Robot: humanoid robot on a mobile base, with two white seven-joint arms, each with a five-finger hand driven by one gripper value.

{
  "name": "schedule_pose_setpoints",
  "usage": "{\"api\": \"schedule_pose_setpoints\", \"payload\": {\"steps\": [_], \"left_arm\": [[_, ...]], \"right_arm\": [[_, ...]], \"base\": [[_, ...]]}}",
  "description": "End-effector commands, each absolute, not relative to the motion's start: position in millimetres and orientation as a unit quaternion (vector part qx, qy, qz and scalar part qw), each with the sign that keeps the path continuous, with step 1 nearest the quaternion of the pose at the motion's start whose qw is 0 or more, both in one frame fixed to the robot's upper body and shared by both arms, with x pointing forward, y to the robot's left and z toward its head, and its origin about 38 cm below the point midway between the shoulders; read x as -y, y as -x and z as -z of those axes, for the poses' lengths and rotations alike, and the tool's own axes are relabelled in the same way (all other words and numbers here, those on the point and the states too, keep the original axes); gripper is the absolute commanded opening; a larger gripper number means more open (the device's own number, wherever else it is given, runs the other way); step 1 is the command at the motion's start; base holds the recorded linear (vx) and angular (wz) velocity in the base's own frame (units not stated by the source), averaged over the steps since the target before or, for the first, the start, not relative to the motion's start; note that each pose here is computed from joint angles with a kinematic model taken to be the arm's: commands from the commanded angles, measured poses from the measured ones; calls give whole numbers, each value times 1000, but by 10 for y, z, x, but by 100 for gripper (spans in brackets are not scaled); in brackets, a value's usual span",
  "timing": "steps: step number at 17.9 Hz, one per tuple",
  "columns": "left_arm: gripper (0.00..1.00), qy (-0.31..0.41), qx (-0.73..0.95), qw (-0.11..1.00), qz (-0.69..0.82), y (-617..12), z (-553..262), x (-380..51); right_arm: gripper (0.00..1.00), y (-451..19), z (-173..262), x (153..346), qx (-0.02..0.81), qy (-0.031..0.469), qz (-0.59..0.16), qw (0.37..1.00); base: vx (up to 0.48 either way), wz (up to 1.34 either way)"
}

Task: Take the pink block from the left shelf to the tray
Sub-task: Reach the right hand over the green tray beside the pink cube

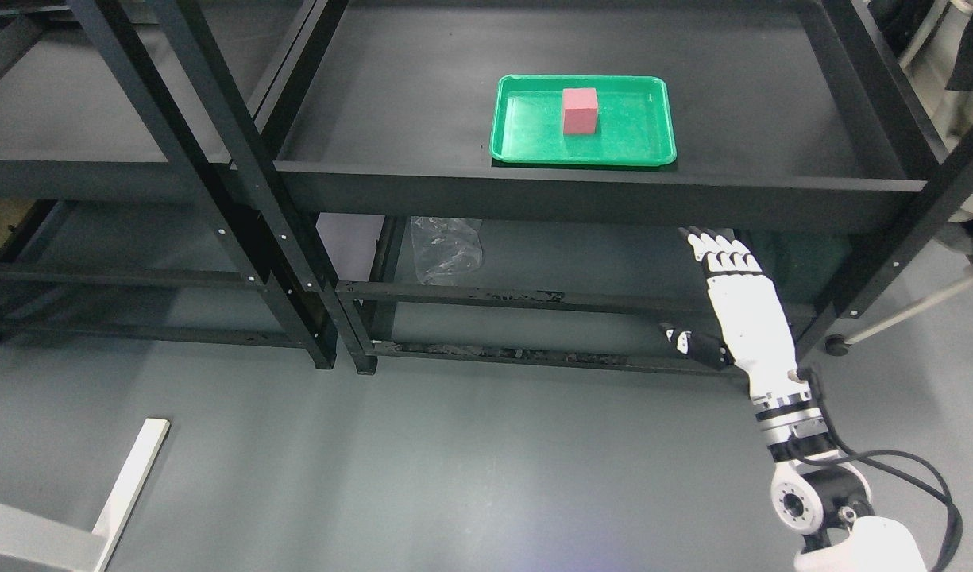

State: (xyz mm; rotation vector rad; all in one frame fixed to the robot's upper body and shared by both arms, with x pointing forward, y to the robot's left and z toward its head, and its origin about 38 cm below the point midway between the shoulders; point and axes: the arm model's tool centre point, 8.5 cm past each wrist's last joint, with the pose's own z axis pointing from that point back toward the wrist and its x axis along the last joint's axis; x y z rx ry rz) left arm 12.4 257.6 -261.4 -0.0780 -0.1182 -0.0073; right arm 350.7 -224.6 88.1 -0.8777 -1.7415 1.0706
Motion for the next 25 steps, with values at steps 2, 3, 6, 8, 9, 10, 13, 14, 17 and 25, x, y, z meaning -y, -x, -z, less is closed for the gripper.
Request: {"api": "schedule_pose_setpoints", "payload": {"steps": [2,3,6,8,9,10,13,14,17,25], "left_arm": [[100,31,58,998,4,-55,2609,-2681],[100,31,58,998,4,-55,2609,-2681],[100,31,58,998,4,-55,2609,-2681],[100,31,58,998,4,-55,2609,-2681],[100,31,58,998,4,-55,2609,-2681],[100,31,58,998,4,-55,2609,-2681],[100,31,58,998,4,-55,2609,-2681],[100,31,58,998,4,-55,2609,-2681],[100,31,58,998,4,-55,2609,-2681],[100,31,58,998,4,-55,2609,-2681]], "right_arm": [[99,-3438,-939,2076,735,349,-419,404],[99,-3417,-1042,2116,761,358,-377,388],[99,-3320,-1274,2227,823,367,-256,350],[99,-3309,-1285,2236,830,361,-234,354],[99,-3313,-1290,2228,832,359,-230,355],[99,-3311,-1291,2203,834,356,-226,356],[99,-3324,-1305,2196,835,356,-226,354],[99,-3327,-1310,2191,835,356,-225,353],[99,-3366,-1309,2161,830,355,-238,358],[99,-3570,-961,1962,733,281,-415,461]], "base": [[232,51],[238,75],[246,76],[259,64],[262,69],[262,69],[256,64],[262,41],[227,17],[226,-59]]}}
